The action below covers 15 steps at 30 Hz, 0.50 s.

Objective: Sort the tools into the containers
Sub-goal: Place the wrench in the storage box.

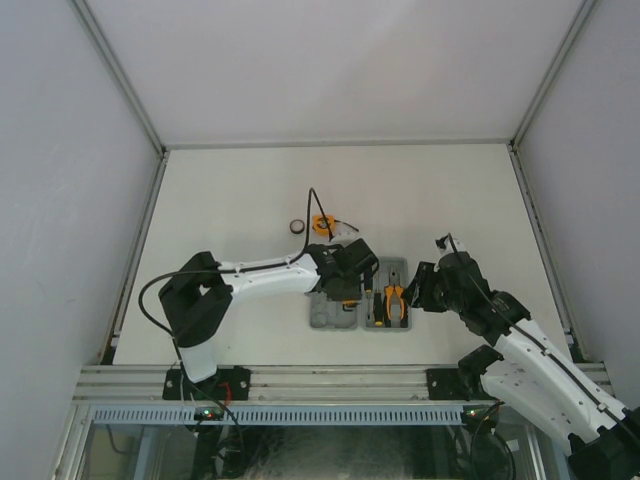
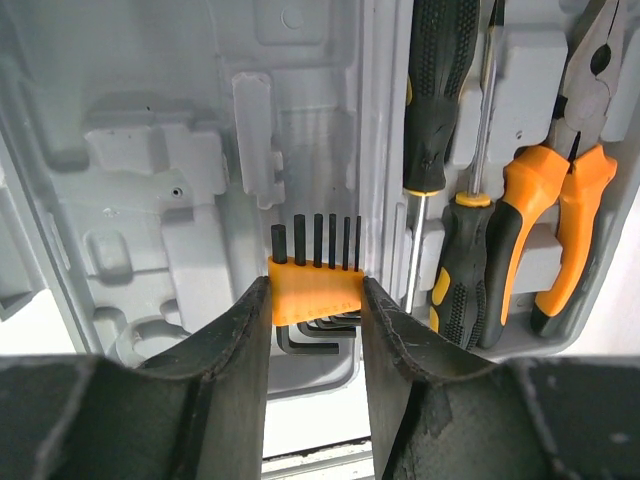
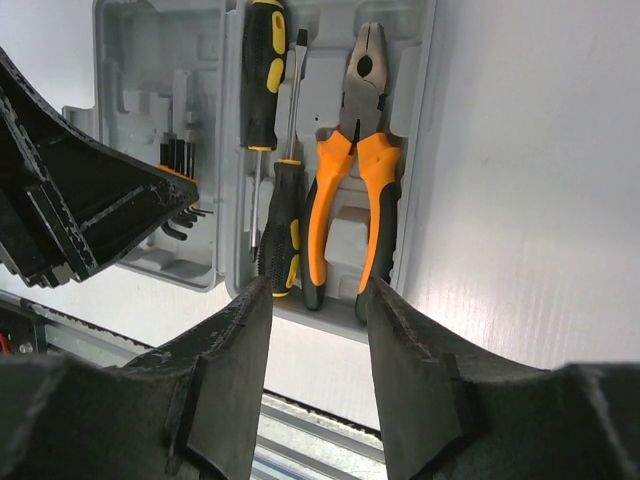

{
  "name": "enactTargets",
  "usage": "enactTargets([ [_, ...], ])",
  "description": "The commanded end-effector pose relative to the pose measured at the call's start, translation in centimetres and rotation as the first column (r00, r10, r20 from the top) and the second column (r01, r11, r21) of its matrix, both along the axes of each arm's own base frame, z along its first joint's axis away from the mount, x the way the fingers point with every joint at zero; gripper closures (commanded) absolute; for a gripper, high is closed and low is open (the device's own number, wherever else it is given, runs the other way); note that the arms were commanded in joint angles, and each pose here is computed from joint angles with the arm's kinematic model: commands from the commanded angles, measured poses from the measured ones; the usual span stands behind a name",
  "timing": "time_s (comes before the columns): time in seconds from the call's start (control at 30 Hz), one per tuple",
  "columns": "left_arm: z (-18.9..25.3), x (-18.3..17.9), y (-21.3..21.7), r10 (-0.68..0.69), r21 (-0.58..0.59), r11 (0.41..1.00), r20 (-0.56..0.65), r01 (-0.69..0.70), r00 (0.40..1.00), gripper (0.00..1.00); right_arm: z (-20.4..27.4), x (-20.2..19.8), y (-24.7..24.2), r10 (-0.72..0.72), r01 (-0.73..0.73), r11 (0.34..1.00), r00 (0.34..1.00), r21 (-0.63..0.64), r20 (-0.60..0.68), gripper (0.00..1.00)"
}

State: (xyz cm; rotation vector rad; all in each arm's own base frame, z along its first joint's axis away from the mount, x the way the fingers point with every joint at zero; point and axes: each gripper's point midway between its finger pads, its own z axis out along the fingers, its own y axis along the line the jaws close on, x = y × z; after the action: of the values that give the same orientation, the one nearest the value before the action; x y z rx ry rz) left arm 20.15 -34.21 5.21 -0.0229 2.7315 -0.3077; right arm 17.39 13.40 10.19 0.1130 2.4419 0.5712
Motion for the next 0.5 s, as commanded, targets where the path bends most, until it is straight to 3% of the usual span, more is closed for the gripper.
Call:
enactTargets([
  [0.0,0.2,-0.5,-0.4,0.006,-0.002,1.0,0.006,-0.006,1.0,0.66,0.2,0.5,0.1,0.007,-0.007,1.0,1.0,0.004,0.023,0.57],
  [0.47,-1.2,-1.4,1.3,0.029,0.031,0.999,-0.008,-0.029,1.0,0.67,0.0,0.4,0.1,0.006,-0.006,1.0,1.0,0.005,0.013,0.57],
])
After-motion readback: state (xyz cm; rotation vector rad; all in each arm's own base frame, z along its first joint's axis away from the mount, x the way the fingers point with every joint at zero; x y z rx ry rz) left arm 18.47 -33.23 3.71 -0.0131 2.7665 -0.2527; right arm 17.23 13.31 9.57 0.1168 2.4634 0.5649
